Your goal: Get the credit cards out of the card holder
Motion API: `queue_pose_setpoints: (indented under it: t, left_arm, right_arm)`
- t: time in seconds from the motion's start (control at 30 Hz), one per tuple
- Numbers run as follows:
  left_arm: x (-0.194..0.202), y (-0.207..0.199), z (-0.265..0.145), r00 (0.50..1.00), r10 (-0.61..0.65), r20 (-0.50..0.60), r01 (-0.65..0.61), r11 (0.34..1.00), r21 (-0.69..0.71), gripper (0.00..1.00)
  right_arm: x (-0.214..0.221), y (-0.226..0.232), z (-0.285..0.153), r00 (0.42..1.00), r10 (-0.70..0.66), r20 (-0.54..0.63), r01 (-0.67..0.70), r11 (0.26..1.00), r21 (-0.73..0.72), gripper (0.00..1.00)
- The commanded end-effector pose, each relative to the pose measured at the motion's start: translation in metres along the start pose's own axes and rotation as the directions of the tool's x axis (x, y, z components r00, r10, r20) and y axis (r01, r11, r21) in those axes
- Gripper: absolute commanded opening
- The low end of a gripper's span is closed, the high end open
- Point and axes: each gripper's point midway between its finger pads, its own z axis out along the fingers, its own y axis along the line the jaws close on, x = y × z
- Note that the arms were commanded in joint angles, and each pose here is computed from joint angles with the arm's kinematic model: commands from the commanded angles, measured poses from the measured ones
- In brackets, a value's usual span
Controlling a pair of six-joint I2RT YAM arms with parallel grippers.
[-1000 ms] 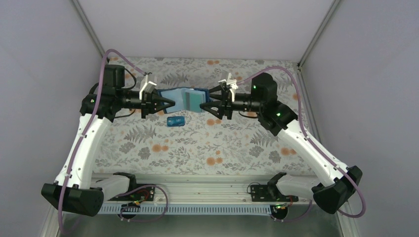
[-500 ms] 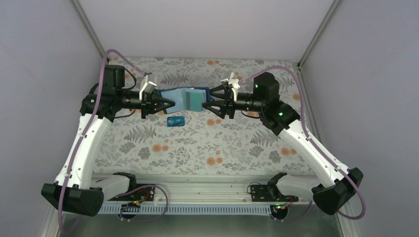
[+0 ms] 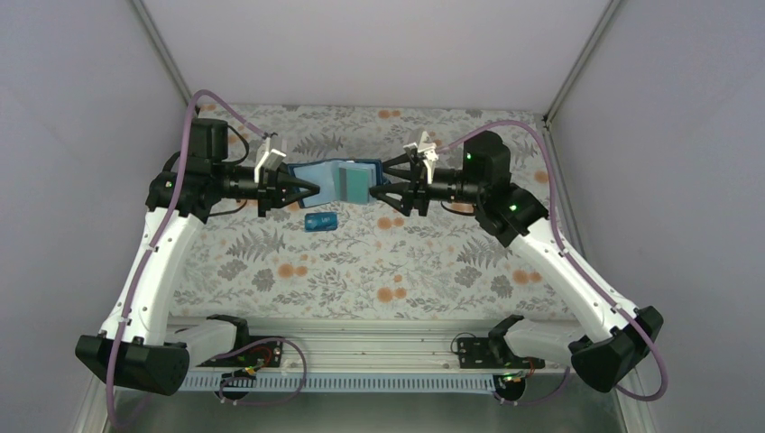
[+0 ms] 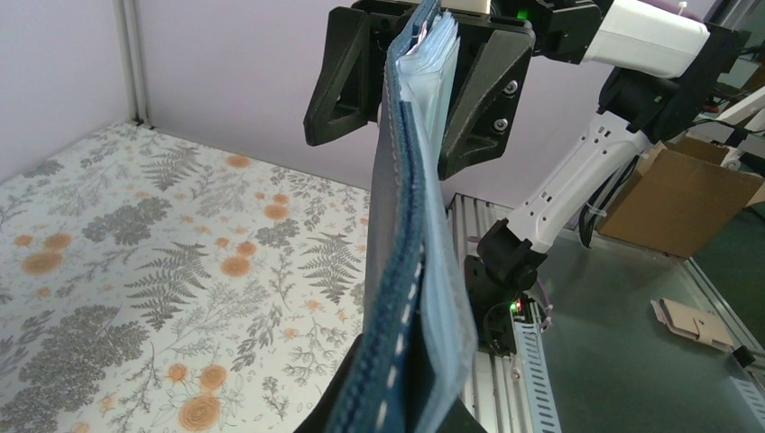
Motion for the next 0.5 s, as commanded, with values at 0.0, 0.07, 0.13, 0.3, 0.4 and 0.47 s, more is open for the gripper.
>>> queue_pose_setpoints:
  t: [0.0,0.07,0.13,0.3,0.4,0.47]
  left_arm:
    - [-0.004,-0.008,-0.002,0.999,0.039,0.02,-0.039,0.999,0.031,0.02]
    - [-0.004,-0.006,-0.002,0.999,0.039,0.018,-0.04,0.999,0.025,0.02]
    - [-0.003,-0.004,-0.001,0.999,0.033,0.016,-0.033,0.999,0.019,0.02]
    - [-0.002,-0.004,-0.001,0.999,0.028,0.016,-0.029,0.999,0.02,0.02]
    - [-0.001,-0.004,-0.001,1.0,0.027,0.015,-0.028,0.999,0.022,0.02]
    - [-0.001,-0.003,-0.001,1.0,0.027,0.015,-0.027,0.999,0.02,0.02]
  right_arm:
    - [-0.012,-0.007,-0.002,1.0,-0.011,0.015,0.01,0.999,0.036,0.65]
    - [-0.012,-0.01,0.0,1.0,0.004,0.015,-0.005,0.999,0.04,0.65]
    - [-0.012,-0.012,0.004,1.0,0.021,0.014,-0.022,0.999,0.029,0.65]
    - [-0.01,-0.012,0.013,0.999,0.043,0.01,-0.043,0.999,-0.001,0.65]
    - [-0.01,-0.01,0.017,0.999,0.048,0.013,-0.047,0.999,-0.018,0.65]
    - [-0.01,-0.008,0.02,0.999,0.05,0.013,-0.05,0.998,-0.034,0.65]
